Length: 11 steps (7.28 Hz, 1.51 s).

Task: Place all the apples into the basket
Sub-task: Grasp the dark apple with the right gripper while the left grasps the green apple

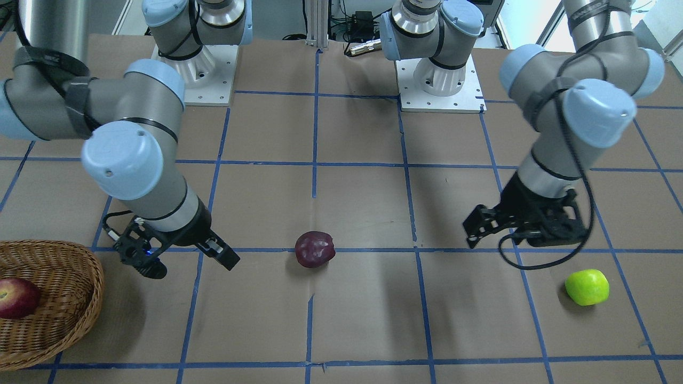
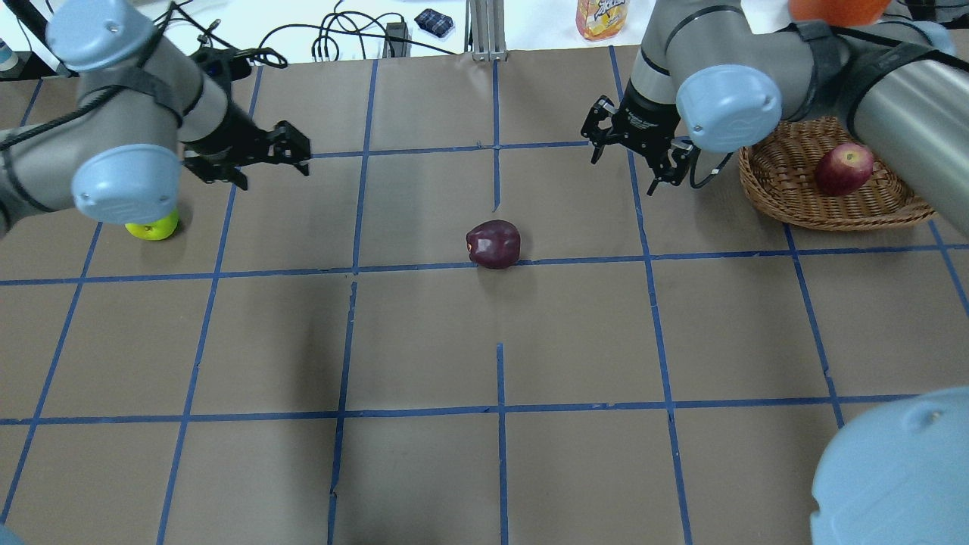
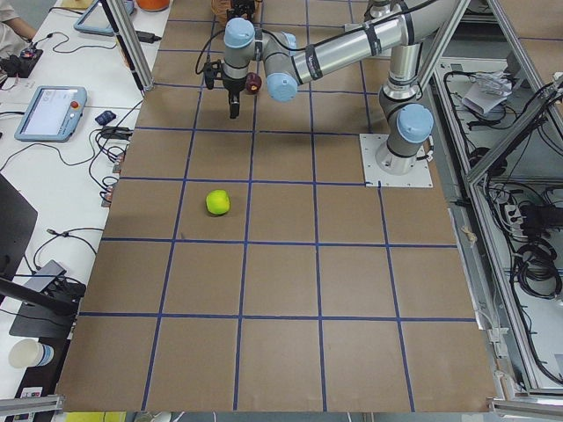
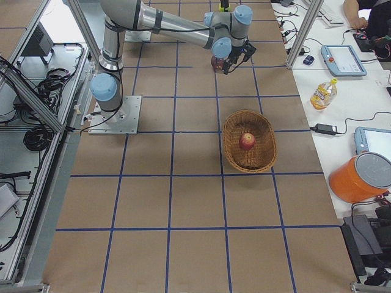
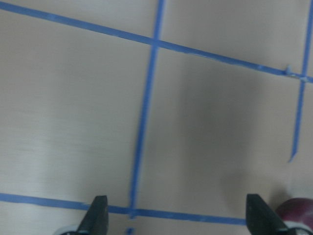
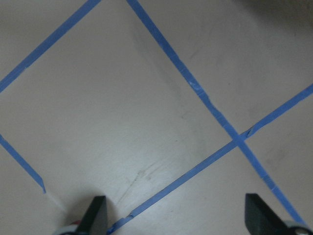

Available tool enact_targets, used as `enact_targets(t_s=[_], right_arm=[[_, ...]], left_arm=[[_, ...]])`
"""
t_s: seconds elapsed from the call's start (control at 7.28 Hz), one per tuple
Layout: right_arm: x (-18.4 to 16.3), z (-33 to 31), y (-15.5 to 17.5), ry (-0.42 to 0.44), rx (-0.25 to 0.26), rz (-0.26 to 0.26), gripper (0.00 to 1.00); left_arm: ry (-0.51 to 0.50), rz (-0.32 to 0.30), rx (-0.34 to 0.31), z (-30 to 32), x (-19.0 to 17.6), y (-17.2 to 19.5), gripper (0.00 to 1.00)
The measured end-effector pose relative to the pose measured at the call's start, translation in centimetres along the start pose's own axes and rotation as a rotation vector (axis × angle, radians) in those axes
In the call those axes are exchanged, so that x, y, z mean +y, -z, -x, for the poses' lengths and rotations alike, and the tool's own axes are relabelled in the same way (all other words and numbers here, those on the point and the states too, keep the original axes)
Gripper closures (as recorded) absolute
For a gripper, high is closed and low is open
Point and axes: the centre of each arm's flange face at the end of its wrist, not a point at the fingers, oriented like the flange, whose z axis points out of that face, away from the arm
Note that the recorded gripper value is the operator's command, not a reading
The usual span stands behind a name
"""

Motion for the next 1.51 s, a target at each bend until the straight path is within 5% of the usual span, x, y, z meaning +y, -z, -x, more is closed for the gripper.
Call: enact_targets(t_s=[0.41, 0.69, 0.96, 1.51], right_arm=[[5.7, 5.0, -4.1, -0.206, -0.004, 0.002, 0.0], [8.4, 6.9, -5.8, -0.303, -0.022, 0.054, 0.0], [8.9, 8.1, -8.2, -0.361, -0.054, 0.097, 0.0], [10.3, 8.9, -10.4, -0.372, -0.033, 0.119, 0.0]], left_arm=[[-0.138, 0.035, -0.096, 17.5, -0.2, 0.4, 0.0], [-0.152, 0.037, -0.116, 25.5, -1.2, -0.3, 0.0], [-0.13, 0.031, -0.11, 28.2, -3.7, -1.8, 0.0], [-0.03, 0.038, -0.047, 26.5, -6.1, -6.2, 0.0]])
